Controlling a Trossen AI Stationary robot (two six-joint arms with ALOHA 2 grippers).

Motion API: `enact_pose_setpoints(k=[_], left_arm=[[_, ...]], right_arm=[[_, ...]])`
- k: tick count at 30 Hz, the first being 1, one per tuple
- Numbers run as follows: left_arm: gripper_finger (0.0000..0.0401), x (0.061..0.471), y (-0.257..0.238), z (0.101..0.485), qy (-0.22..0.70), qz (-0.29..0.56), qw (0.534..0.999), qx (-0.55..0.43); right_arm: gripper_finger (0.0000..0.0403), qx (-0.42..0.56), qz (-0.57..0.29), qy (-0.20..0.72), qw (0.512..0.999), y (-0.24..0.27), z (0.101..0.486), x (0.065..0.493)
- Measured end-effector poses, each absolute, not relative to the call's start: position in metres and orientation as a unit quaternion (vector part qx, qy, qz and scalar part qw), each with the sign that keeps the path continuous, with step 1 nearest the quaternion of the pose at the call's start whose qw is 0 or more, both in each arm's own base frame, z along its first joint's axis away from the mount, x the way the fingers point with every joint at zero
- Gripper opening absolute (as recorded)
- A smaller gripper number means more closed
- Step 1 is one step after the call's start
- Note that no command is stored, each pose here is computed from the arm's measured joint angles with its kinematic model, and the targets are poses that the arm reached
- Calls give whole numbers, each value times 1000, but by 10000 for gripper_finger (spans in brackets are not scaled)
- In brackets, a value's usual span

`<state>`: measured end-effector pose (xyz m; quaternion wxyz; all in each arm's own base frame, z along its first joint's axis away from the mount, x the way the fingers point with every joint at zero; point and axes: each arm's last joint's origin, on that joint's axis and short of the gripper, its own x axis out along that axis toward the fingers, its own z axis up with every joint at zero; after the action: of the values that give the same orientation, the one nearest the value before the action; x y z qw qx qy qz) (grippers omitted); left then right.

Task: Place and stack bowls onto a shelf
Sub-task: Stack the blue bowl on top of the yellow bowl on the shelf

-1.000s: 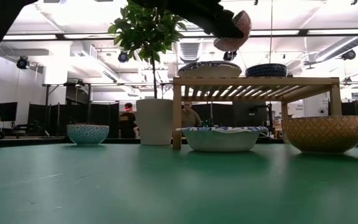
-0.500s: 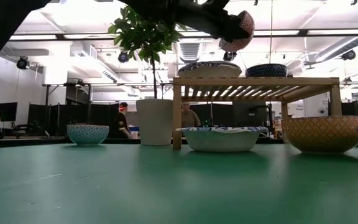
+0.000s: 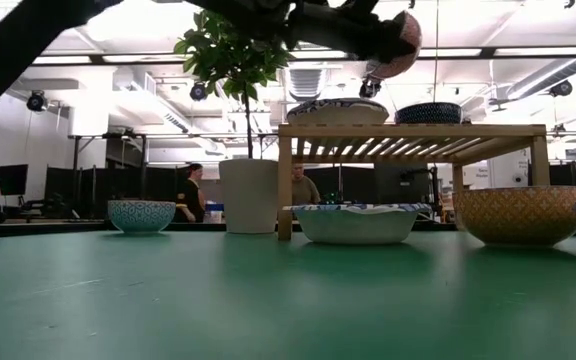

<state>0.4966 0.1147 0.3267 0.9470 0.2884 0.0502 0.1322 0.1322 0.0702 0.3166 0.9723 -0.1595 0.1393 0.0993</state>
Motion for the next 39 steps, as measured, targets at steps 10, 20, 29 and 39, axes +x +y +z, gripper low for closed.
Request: enact_pose_setpoints(k=[10,20,29,39], left_arm=[[4,538,133,321,119,108,946,281],[5,539,140,301,126,112,945,280],[43,539,140,302,127,113,945,279],[52,539,140,301,128,113,946,275]], right_arm=[[43,-145,99,155,972,70,314,131],[43,-140,109,158,971,71,310,132],[43,-132,108,161,972,72,310,133],[43,-130,107,161,972,72,310,133]])
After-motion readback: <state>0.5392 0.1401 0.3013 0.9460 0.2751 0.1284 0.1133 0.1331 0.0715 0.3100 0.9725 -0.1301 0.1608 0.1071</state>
